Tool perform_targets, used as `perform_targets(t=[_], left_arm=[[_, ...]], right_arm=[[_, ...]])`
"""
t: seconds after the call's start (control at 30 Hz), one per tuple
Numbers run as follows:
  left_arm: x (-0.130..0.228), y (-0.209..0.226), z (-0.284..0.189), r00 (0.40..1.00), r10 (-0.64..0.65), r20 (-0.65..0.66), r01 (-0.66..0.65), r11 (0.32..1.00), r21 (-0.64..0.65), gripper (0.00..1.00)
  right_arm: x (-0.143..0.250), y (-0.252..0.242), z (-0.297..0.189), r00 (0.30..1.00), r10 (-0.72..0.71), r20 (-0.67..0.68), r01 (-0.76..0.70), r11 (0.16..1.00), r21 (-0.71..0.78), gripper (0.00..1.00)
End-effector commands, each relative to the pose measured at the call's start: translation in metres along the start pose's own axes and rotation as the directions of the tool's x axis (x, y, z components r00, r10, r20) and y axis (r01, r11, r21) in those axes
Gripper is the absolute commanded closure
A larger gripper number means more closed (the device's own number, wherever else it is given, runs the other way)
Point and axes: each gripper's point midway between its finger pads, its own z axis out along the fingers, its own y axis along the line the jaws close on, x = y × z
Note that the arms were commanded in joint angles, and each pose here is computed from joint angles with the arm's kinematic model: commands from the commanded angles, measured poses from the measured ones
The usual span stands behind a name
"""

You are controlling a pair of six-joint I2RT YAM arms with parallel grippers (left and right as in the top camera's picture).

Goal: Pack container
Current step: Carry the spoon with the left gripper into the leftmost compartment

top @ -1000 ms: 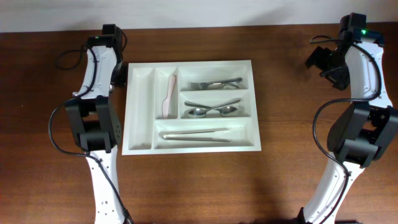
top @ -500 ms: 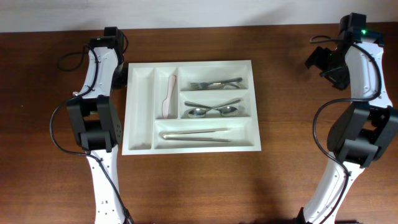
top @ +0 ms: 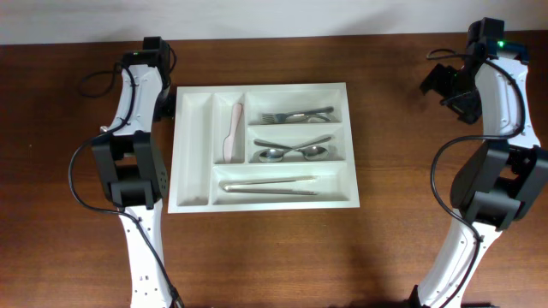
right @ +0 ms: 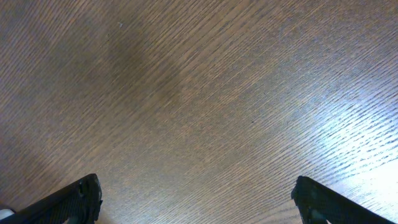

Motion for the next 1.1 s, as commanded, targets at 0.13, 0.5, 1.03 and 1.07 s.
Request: perform_targets(t=[0.13, 0.5, 1.03, 1.07], left_arm=[[0.009, -0.008, 0.012, 0.999, 0.014, -0.046, -0.013, 1.000, 0.026, 0.98], [-0.009, 0.013, -0.055, 0.995, -0.094, 0.037, 0.092, 0.994, 0.064, 0.98], [-0.020, -0.048, -0.156, 0.911, -0.403, 0.093, 0.361, 0.884, 0.297, 0.98], [-0.020, -0.056, -0.159, 0.910, -0.405, 0.093, 0.362, 0.882, 0.301, 0.98]], right_arm=[[-0.007, 0.002, -0.010, 1.000, -0.003, 0.028, 0.004, 1.000, -0.018, 0.01], [-0.007, 0.002, -0.010, 1.000, -0.003, 0.028, 0.004, 1.000, -0.018, 0.01], [-0.007, 0.002, -0.010, 1.000, -0.003, 0.028, 0.004, 1.000, -0.018, 0.01], [-0.007, 0.003, -0.010, 1.000, -0.004, 0.028, 0.004, 1.000, -0.018, 0.01]])
